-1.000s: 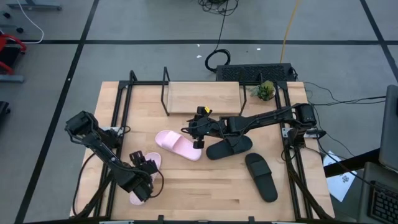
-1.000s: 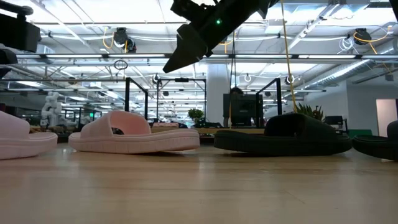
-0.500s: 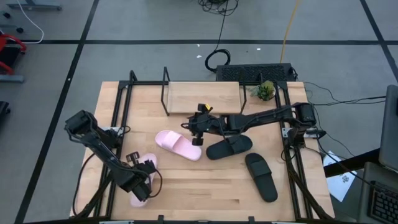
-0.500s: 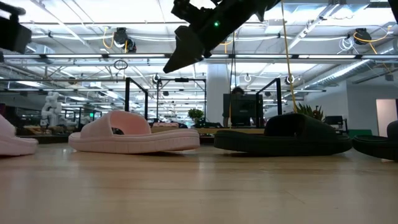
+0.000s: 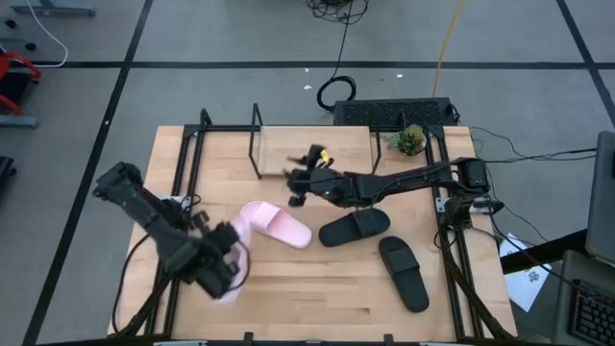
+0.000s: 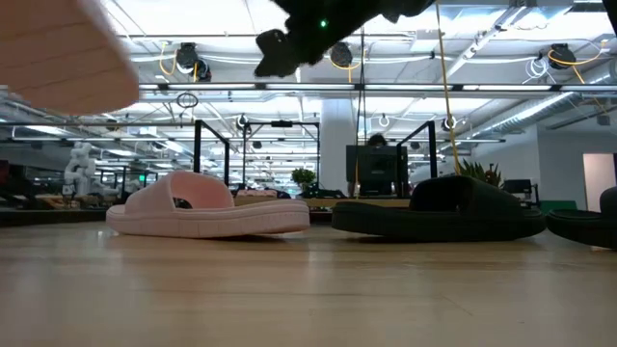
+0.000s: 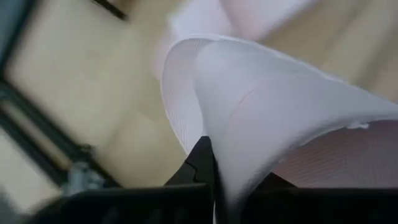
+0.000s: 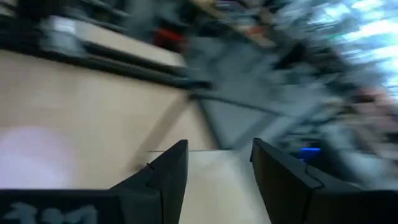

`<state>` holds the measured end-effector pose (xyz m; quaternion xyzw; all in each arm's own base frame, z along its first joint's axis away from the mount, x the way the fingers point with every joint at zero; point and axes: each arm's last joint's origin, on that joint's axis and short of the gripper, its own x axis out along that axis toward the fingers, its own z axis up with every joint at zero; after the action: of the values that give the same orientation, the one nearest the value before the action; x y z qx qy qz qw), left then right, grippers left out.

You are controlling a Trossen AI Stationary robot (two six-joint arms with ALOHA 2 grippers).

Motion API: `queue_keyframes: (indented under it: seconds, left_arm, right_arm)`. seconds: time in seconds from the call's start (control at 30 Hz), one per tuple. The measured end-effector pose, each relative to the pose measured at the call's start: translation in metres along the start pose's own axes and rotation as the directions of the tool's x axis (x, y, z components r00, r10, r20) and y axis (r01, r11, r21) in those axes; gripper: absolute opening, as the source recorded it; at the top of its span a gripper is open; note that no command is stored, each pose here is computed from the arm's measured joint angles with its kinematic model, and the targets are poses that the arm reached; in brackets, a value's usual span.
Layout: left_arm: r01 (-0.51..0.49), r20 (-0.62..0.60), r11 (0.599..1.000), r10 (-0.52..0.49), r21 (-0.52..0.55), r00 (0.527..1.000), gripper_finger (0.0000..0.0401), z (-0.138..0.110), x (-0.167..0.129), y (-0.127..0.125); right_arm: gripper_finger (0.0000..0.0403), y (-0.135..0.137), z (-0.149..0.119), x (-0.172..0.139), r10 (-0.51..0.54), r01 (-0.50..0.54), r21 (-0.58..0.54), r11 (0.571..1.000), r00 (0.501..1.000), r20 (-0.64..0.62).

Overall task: Pick and place slides into the shelf
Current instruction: Put the left pink slipper on the shelf

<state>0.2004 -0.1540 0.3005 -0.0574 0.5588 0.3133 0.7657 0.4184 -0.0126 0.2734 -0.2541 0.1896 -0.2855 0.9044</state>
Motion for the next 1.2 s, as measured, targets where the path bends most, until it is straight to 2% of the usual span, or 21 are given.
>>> queue_keyframes:
  seconds: [0.1,0.2,0.27,0.4,0.5,0.57,0.67,0.7,0.77,0.87,0.97,1.1,1.2]
  left_arm:
    - [-0.005,0.112,1.0,0.003,0.016,0.994,0.0001,0.028,-0.004,0.009]
    - [-0.112,0.176,0.99,0.096,0.085,0.98,0.0001,0.056,0.001,0.024]
    - [-0.188,0.237,0.979,0.164,0.079,0.958,0.0001,0.078,0.005,0.038]
    - [-0.332,0.302,0.94,0.297,0.073,0.906,0.0,0.118,0.01,0.069]
    - [-0.318,0.39,0.945,0.264,0.08,0.882,0.0,0.158,0.013,0.085]
    - [-0.298,0.448,0.946,0.212,0.131,0.869,0.0,0.182,0.019,0.093]
    - [-0.358,0.529,0.923,0.237,0.138,0.815,0.0,0.216,0.03,0.109]
    - [-0.383,0.534,0.914,0.262,0.129,0.804,0.0,0.224,0.036,0.117]
    - [-0.419,0.498,0.898,0.305,0.132,0.811,0.0,0.237,0.057,0.13]
    - [-0.395,0.419,0.905,0.299,0.161,0.857,0.0,0.251,0.092,0.145]
    - [-0.373,0.328,0.898,0.288,0.235,0.9,0.0,0.259,0.13,0.15]
    - [-0.396,0.242,0.864,0.331,0.311,0.912,0.0,0.265,0.171,0.15]
    - [-0.447,0.19,0.822,0.405,0.352,0.894,0.0,0.266,0.194,0.149]
  right_arm:
    - [0.0169,-0.021,0.015,-0.009,-0.199,0.2,-0.073,0.977,0.98,0.014]
    - [0.0169,-0.045,0.03,-0.024,-0.33,0.329,-0.132,0.935,0.944,0.017]
    - [0.0169,-0.061,0.039,-0.037,-0.386,0.384,-0.134,0.913,0.922,0.013]
    - [0.0169,-0.103,0.055,-0.07,-0.479,0.479,-0.034,0.877,0.878,0.003]
    - [0.0169,-0.131,0.064,-0.097,-0.514,0.511,0.073,0.856,0.858,0.022]
    - [0.0169,-0.147,0.068,-0.113,-0.527,0.517,0.149,0.843,0.849,0.042]
    - [0.0169,-0.165,0.071,-0.132,-0.545,0.524,0.205,0.827,0.837,0.056]
    - [0.0169,-0.17,0.071,-0.137,-0.547,0.526,0.208,0.825,0.835,0.056]
    - [0.0169,-0.176,0.07,-0.145,-0.558,0.538,0.216,0.815,0.829,0.039]
    - [0.0169,-0.181,0.068,-0.151,-0.579,0.567,0.208,0.797,0.815,-0.007]
    - [0.0169,-0.179,0.067,-0.149,-0.575,0.569,0.185,0.801,0.818,-0.025]
    - [0.0169,-0.172,0.064,-0.141,-0.565,0.566,0.131,0.814,0.824,-0.046]
    - [0.0169,-0.165,0.061,-0.133,-0.554,0.557,0.087,0.826,0.831,-0.062]
